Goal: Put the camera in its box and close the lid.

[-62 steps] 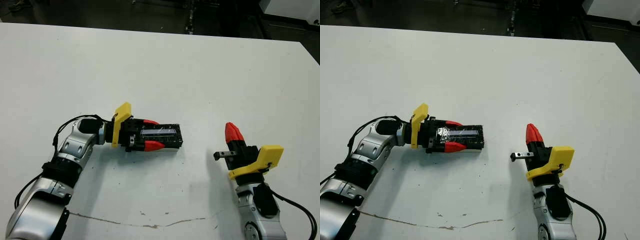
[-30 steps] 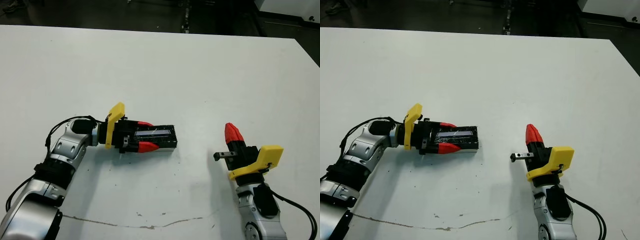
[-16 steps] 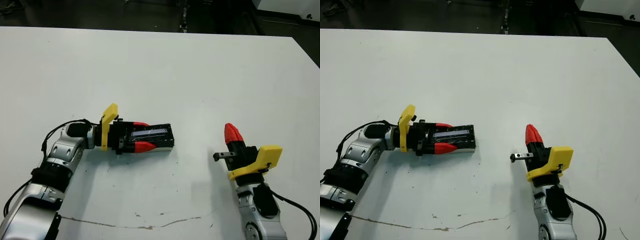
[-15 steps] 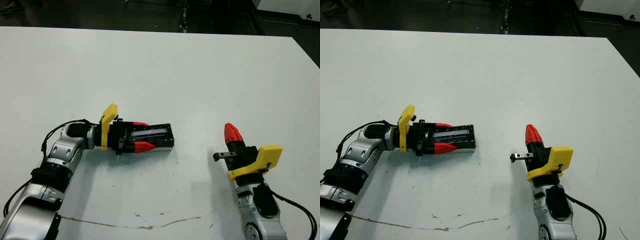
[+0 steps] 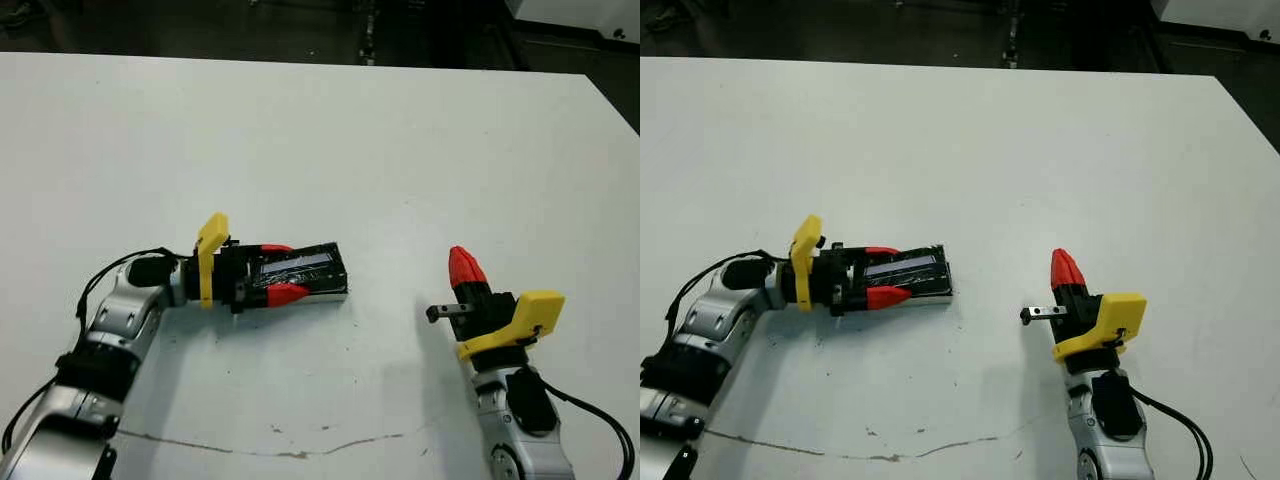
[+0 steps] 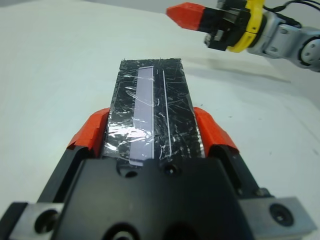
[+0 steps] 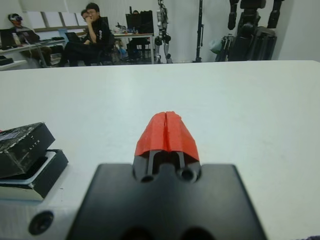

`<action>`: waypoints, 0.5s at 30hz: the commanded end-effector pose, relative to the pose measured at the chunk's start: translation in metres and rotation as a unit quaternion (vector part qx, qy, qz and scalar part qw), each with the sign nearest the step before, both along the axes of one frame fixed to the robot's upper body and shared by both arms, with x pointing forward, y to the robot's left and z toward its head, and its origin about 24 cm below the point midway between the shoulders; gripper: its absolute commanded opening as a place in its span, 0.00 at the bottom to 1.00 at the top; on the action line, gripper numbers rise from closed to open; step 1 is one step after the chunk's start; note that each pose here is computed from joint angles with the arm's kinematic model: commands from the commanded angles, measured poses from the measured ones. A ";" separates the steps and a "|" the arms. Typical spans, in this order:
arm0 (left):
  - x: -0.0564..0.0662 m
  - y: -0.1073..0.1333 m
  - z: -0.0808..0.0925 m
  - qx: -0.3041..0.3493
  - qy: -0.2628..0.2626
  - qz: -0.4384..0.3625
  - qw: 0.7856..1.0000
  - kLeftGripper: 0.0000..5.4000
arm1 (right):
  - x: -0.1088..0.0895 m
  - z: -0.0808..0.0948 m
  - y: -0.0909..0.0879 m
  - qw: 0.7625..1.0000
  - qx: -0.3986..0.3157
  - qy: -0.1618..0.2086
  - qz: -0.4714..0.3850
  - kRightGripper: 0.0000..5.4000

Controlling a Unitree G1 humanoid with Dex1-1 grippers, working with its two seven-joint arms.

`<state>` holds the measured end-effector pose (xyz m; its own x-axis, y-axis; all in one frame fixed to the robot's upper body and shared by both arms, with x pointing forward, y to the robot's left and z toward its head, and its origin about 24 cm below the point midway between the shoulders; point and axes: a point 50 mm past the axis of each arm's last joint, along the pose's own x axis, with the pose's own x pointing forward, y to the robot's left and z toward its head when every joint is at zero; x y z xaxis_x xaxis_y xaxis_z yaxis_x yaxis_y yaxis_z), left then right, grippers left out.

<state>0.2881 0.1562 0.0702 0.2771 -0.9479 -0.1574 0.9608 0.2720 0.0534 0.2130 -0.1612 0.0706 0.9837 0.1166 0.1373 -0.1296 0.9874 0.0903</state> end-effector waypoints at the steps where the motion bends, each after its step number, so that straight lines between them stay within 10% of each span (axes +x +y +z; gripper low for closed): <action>1: -0.010 0.007 -0.018 0.053 0.025 0.010 0.998 0.58 | -0.001 -0.001 -0.002 1.000 -0.002 0.008 0.000 0.00; 15: -0.006 -0.001 -0.023 0.068 0.031 -0.007 0.997 0.58 | 0.000 -0.001 -0.003 1.000 0.000 0.007 0.001 0.00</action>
